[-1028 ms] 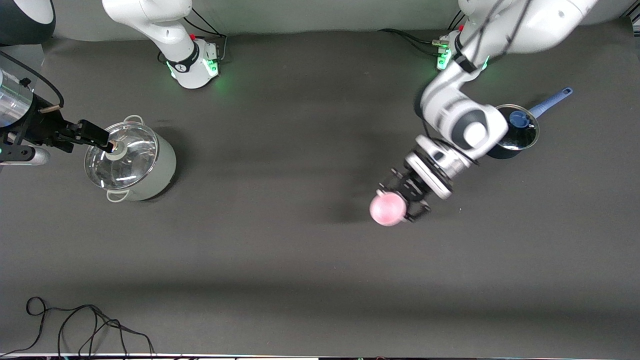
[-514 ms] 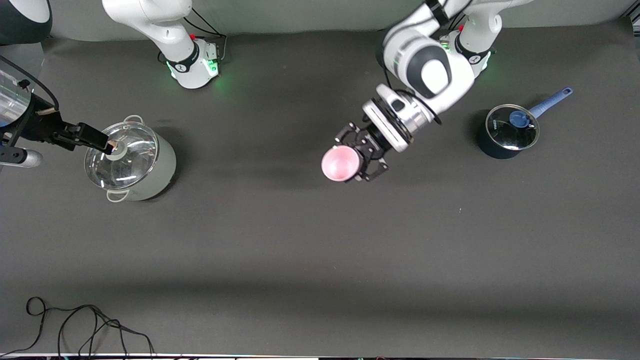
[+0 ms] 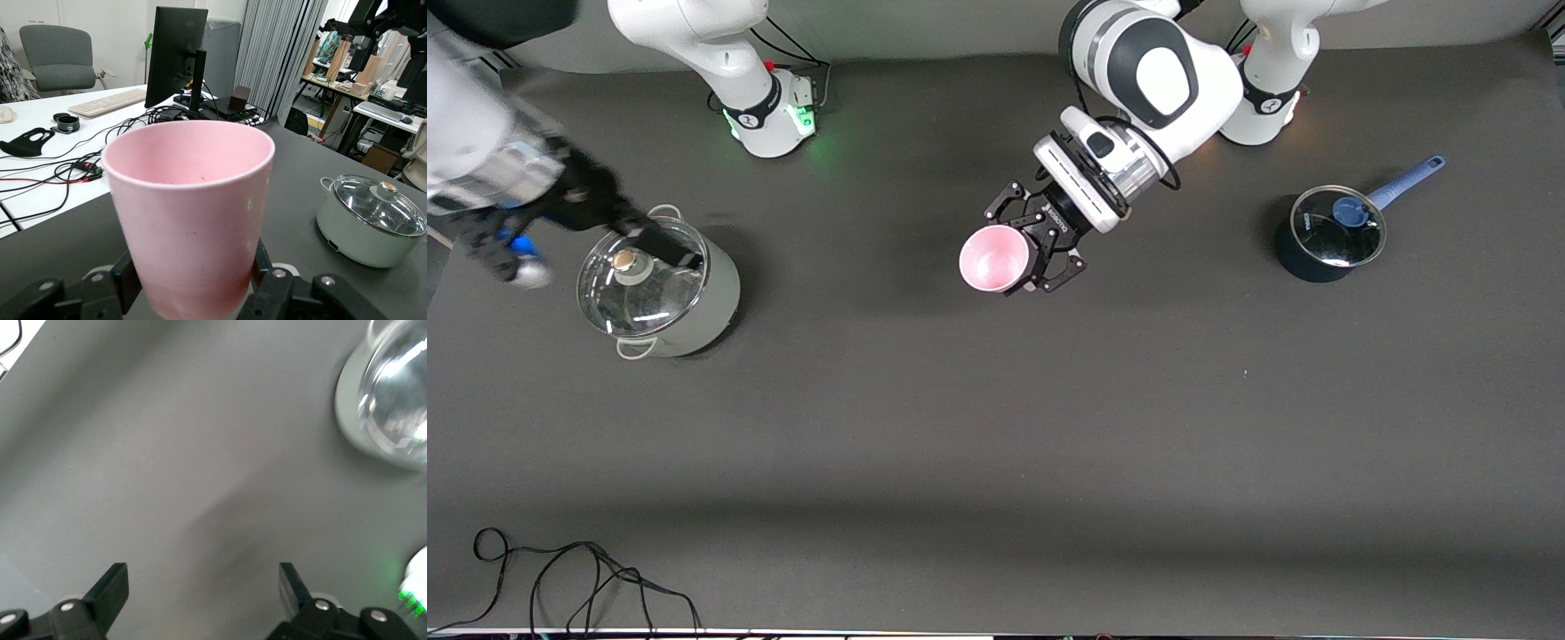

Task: Transfer pink cup from left to right arm
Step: 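Reach the right gripper toward the pink cup held by the left gripper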

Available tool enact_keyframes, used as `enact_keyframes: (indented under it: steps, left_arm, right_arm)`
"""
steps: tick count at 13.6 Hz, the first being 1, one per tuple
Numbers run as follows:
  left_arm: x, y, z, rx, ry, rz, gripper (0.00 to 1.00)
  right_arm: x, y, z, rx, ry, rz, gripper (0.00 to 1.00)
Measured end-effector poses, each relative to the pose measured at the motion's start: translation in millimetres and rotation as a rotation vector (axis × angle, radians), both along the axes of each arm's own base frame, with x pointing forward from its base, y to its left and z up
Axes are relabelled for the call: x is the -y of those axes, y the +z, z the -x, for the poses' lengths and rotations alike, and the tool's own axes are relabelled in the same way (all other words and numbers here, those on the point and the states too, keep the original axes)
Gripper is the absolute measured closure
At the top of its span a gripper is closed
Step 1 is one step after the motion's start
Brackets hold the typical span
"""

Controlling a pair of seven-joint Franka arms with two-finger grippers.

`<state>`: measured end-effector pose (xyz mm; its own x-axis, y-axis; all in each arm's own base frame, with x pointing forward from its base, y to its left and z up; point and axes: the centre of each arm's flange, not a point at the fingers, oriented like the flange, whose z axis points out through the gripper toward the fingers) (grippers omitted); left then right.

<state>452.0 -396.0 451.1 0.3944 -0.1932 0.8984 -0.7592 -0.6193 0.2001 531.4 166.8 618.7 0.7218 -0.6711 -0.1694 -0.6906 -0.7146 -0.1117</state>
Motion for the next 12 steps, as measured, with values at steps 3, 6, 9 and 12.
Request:
enact_keyframes:
  steps: [3,6,9,12]
  left_arm:
    - [-0.5,-0.8,-0.8,-0.002,0.001,0.0,0.35]
    - [-1.2,-1.6,-1.6,-0.004,0.003,0.0,0.35]
    - [-2.1,-2.1,-1.8,-0.005,0.006,-0.004,0.35]
    - [-3.4,-2.8,-2.9,-0.007,0.01,-0.006,0.35]
  right_arm:
    - [-96.4,-3.0,1.1,-0.068,-0.156,-0.037,0.0]
    - [-177.4,-15.0,-7.3,-0.098,-0.269,-0.039,0.01]
    - [-227.9,-22.7,-19.8,-0.102,-0.338,-0.061,0.01]
    - [-248.9,-19.6,-22.0,-0.098,-0.347,-0.089,0.01]
